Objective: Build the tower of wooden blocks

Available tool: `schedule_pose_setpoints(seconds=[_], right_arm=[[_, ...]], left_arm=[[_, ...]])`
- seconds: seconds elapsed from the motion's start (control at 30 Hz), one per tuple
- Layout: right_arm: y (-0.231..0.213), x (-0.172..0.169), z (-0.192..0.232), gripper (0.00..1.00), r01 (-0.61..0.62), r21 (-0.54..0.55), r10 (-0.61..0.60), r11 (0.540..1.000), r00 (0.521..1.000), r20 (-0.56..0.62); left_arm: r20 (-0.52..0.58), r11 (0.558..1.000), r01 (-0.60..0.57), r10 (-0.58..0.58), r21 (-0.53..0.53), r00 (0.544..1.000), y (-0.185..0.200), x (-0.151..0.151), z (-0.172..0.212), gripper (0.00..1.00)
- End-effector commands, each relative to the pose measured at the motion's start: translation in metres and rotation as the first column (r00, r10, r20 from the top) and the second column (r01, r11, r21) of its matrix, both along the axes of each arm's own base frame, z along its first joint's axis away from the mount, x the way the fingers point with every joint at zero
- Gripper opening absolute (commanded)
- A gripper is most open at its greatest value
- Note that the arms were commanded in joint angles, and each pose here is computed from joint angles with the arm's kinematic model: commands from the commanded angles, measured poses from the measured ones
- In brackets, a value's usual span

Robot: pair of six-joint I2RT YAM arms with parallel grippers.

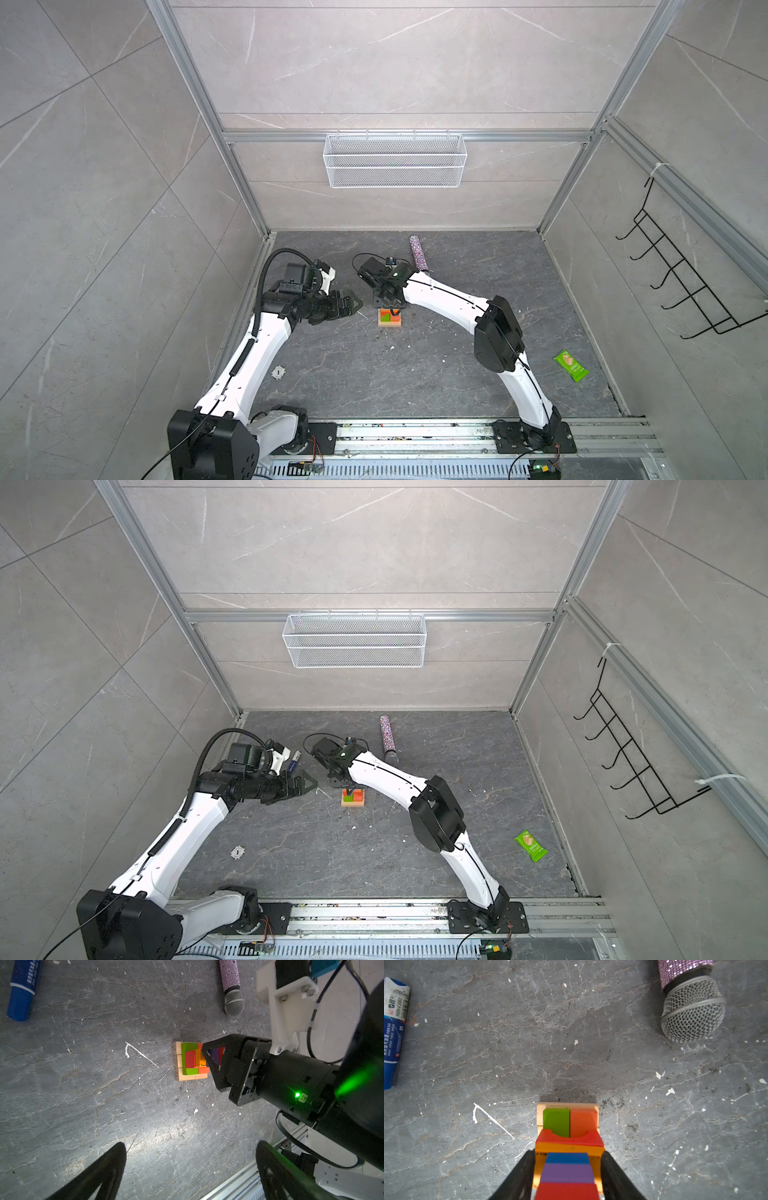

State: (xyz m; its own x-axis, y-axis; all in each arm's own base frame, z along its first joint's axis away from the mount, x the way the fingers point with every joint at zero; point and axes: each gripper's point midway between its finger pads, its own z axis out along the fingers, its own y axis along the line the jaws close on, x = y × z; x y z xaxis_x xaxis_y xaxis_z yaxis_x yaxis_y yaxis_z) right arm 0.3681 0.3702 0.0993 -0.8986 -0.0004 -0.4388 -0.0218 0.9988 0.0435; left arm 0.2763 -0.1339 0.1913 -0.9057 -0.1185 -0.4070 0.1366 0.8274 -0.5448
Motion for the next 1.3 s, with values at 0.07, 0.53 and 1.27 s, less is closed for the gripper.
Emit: schedule_pose_setpoints(seconds=[0.07,0.53,1.27], right_arm=[[-0.002,0.002,0.009,0.44,-0.017,-0.016,0.017,1.000,1.000,0.012],[-0.001,0.010,0.084,0.97,-0.098,0.039,0.090,0.994,0.982,0.169],[-0.173,0.006,0.131,1.00,-0.127,0.107,0.071,0.986,0.906,0.417]], left_arm=[[0.039,1.000,0.013,-0.013,-0.019,0.999,-0.001,0.002,0.008,0.99],[0.051,1.000,0.002,-0.002,-0.003,0.999,0.001,0.005,0.006,0.99],[0.573,0.852,-0.356,0.083,0.383,0.815,0.090,0.086,0.005,0.99]])
